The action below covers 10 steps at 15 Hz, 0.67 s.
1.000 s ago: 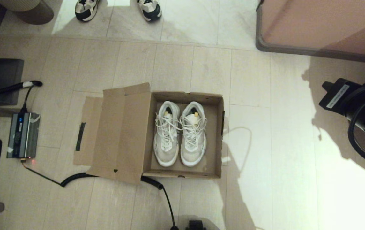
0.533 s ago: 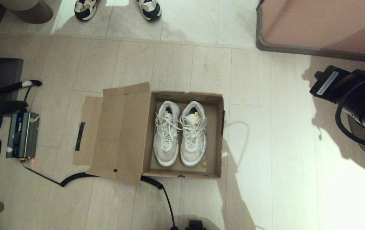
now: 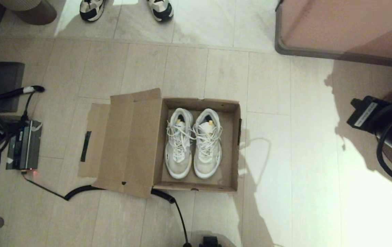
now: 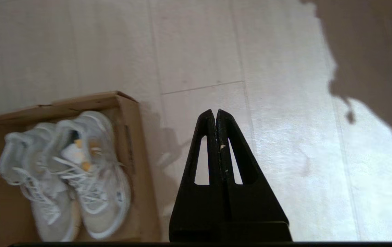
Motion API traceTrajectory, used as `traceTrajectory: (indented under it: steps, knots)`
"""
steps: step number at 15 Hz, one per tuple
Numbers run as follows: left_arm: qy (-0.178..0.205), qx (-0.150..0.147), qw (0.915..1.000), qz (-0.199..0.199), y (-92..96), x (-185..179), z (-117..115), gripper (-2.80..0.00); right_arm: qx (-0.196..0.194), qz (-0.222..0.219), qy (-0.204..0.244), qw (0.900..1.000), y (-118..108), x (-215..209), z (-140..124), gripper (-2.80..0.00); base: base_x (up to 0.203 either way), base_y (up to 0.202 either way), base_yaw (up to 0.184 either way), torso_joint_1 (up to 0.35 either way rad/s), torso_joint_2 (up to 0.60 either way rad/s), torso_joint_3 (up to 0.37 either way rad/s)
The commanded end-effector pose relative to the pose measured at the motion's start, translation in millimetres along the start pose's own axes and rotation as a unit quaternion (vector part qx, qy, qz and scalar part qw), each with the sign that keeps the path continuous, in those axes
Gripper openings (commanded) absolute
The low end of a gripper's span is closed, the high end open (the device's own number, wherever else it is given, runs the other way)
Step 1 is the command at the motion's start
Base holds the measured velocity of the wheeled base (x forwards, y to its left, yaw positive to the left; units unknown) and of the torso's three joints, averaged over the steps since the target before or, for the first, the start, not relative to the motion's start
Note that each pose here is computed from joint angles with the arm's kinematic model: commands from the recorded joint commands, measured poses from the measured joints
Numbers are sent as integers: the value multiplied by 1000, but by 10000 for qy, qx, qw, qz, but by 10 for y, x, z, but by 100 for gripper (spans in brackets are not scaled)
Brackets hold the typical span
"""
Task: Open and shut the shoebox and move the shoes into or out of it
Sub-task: Close the shoe box
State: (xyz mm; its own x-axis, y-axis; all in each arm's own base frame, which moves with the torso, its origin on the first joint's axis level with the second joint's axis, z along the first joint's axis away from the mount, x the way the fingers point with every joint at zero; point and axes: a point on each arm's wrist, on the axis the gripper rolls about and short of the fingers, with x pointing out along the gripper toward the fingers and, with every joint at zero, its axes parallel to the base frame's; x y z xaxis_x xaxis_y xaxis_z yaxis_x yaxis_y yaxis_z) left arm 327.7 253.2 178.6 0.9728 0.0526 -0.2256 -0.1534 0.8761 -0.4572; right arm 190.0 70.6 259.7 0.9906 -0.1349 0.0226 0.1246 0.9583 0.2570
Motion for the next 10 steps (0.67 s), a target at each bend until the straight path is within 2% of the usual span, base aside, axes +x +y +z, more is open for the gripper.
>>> traceTrajectory:
  steps: [1, 3, 7, 8, 10]
  knots:
    - [158, -197, 9996, 150, 512, 360, -250, 0, 19, -87, -52, 9999, -101, -99, -2, -280, 0, 0, 0, 0, 0, 0]
    - [-16, -54, 10000, -9, 705, 562, -231, 0, -35, -117, 33, 9999, -132, -120, -59, -280, 0, 0, 0, 0, 0, 0]
    - [9, 69, 9989, -459, 968, 905, -372, 0, -139, -154, 175, 9996, -145, -113, -125, -280, 0, 0, 0, 0, 0, 0]
    - [3, 126, 9982, -581, 995, 999, -455, 0, -185, -172, 249, 9994, -154, -116, -154, -280, 0, 0, 0, 0, 0, 0]
    - [99, 137, 9967, -794, 882, 1133, -622, 0, -236, -185, 334, 9990, -145, -86, -194, -280, 0, 0, 0, 0, 0, 0]
